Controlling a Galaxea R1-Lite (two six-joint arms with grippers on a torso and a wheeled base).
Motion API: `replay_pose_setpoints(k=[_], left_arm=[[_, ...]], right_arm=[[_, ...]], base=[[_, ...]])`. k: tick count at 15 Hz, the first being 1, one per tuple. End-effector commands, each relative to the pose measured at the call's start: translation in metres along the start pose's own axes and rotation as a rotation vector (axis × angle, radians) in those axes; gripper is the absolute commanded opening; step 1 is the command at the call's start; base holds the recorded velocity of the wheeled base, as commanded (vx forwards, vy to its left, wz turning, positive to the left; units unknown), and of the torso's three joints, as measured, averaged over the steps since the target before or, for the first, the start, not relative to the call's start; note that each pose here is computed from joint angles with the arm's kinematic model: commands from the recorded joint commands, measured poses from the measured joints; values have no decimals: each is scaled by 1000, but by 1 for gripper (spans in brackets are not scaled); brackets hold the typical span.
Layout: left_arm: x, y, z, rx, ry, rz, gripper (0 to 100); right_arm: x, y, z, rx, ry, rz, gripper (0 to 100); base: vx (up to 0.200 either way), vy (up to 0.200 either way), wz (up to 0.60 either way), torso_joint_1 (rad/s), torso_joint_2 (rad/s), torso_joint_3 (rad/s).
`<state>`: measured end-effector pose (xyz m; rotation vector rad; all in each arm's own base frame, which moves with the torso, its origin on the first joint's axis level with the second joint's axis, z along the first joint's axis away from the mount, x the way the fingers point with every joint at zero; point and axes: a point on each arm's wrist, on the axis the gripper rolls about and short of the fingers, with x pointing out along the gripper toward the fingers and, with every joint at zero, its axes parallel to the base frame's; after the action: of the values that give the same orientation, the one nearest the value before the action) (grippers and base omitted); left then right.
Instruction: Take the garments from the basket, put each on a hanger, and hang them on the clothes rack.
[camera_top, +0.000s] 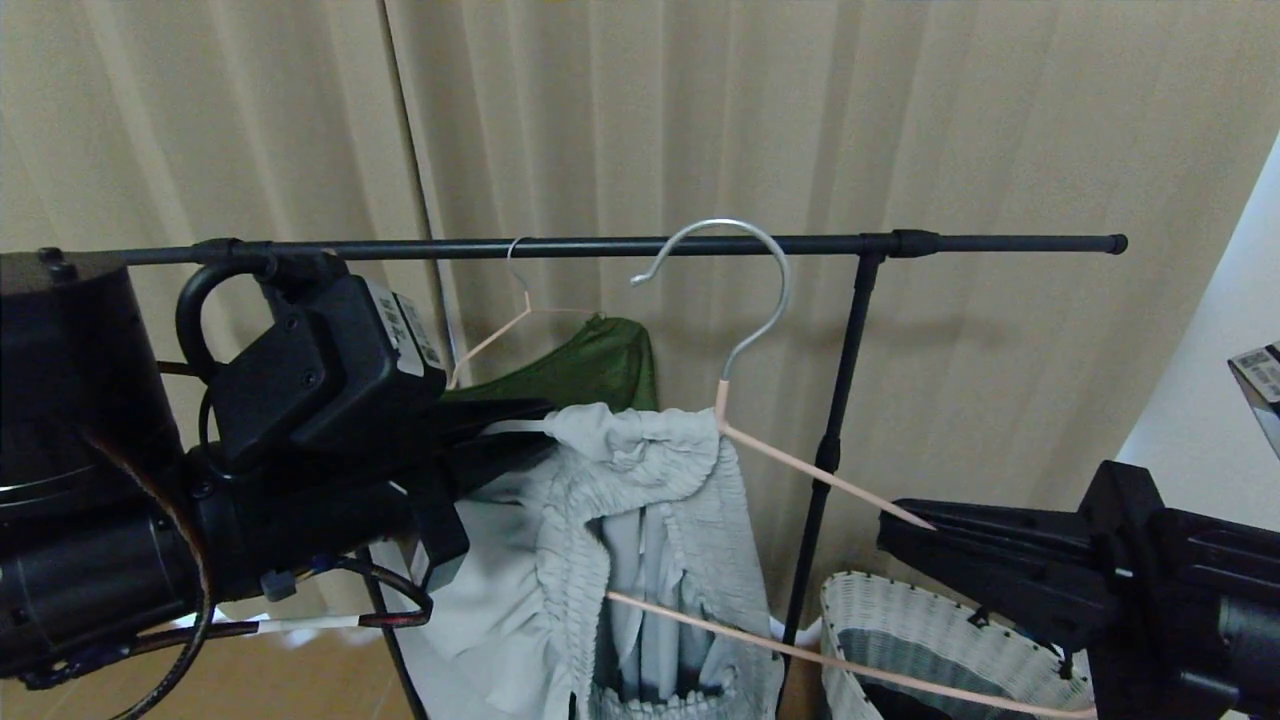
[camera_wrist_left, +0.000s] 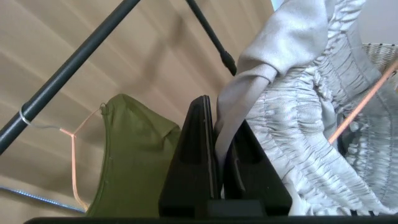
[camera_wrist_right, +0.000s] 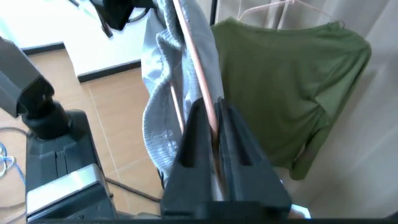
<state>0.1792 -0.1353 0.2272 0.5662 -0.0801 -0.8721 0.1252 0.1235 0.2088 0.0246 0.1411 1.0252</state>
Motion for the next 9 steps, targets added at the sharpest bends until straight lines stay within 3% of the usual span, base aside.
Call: replay_pose_setpoints(k=[1,2,6,8,9], left_arm=[[-1,1,0,1,0,10,0],[-1,3,-1,0,9,26,0],[-4,11,-8,-11,145,228,0],[-5,14,-10,-21,186,298,0],[-6,16,-9,-62,202,348,0]], right_arm=[[0,-1,-1,-2,5,-8,100],[-2,-1,-1,-14,2,-11,100],[-26,-16,7,-112,-54,-150,100],[-36,-19,10,-120,-73,-203,100],[-47,-19,10,-119,-78,-244,100]], base=[[0,0,0,0,0,0],[0,0,0,0,0,0],[0,0,0,0,0,0],[0,0,0,0,0,0],[0,0,0,0,0,0]])
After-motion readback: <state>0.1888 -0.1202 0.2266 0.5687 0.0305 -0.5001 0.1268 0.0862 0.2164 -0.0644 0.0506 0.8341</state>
